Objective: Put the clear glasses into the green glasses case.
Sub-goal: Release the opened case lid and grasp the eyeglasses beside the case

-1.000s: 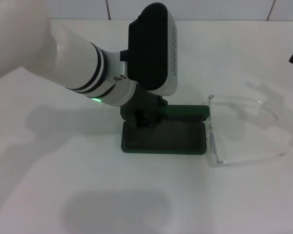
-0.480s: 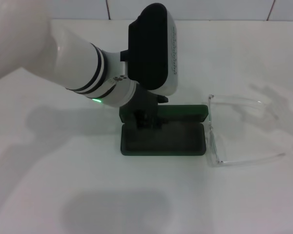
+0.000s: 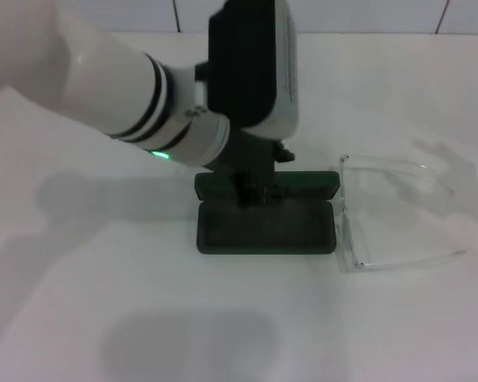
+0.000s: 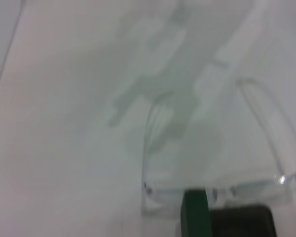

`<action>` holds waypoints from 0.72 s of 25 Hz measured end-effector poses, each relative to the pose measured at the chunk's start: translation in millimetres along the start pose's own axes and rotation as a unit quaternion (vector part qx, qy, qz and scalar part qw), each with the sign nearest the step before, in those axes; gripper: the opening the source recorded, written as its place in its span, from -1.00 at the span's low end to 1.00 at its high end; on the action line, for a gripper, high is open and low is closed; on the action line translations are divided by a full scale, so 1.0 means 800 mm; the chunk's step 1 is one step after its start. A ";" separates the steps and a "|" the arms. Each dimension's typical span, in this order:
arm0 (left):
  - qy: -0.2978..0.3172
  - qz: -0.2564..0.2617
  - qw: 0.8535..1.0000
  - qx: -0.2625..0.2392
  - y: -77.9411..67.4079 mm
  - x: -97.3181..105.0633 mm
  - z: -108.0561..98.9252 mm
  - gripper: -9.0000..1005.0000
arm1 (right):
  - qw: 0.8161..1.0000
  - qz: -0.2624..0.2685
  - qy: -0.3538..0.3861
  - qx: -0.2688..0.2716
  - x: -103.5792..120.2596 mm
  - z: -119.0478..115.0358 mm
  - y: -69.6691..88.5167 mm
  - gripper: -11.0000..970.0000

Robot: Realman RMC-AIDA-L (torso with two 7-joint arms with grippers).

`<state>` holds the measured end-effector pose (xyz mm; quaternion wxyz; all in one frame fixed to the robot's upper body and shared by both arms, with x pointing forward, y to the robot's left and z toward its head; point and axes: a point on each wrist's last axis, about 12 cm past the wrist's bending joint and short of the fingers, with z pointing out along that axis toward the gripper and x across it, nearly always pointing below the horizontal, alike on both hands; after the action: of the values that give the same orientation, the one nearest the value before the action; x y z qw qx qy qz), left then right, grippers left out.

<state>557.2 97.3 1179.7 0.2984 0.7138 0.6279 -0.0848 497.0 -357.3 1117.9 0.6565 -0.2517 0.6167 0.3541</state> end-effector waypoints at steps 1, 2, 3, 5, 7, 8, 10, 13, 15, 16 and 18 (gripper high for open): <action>-0.008 -0.002 1.000 0.000 0.000 -0.003 -0.005 -0.14 | 1.000 -0.001 0.001 0.002 0.000 0.000 -0.001 0.74; -0.018 -0.005 1.000 -0.001 -0.001 -0.006 -0.011 -0.14 | 1.000 -0.002 0.002 0.004 0.000 -0.001 -0.001 0.74; -0.026 -0.008 1.000 -0.003 -0.002 -0.007 -0.016 -0.14 | 1.000 -0.004 0.003 0.004 0.000 -0.001 -0.002 0.74; -0.055 -0.018 0.998 -0.018 -0.003 -0.009 -0.032 -0.14 | 1.000 -0.006 0.007 0.005 -0.001 0.000 -0.004 0.74; -0.093 -0.034 0.994 -0.036 -0.004 -0.010 -0.052 -0.14 | 1.000 -0.012 0.018 0.000 -0.004 0.002 -0.007 0.74; -0.116 -0.046 0.991 -0.044 -0.004 -0.010 -0.063 -0.14 | 1.000 -0.013 0.022 -0.002 -0.004 0.002 -0.008 0.74; -0.172 -0.075 0.980 -0.059 -0.002 -0.007 -0.087 -0.14 | 0.999 -0.020 0.042 -0.011 -0.008 0.004 -0.009 0.74; -0.268 -0.135 0.950 -0.082 0.004 0.008 -0.126 -0.15 | 0.995 -0.035 0.092 -0.030 -0.020 0.008 -0.013 0.74; -0.312 -0.169 0.930 -0.097 0.004 0.026 -0.146 -0.15 | 0.989 -0.039 0.137 -0.044 -0.030 0.015 -0.017 0.74; -0.325 -0.188 0.920 -0.110 0.003 0.039 -0.155 -0.15 | 0.986 -0.039 0.156 -0.049 -0.037 0.020 -0.020 0.74; -0.349 -0.227 0.899 -0.135 -0.004 0.066 -0.173 -0.15 | 0.983 -0.039 0.173 -0.053 -0.042 0.024 -0.021 0.74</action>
<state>529.7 215.6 1264.3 0.5646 0.4295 0.6336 -0.3088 523.0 -358.2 1151.8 0.5390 -0.3677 0.6907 0.3117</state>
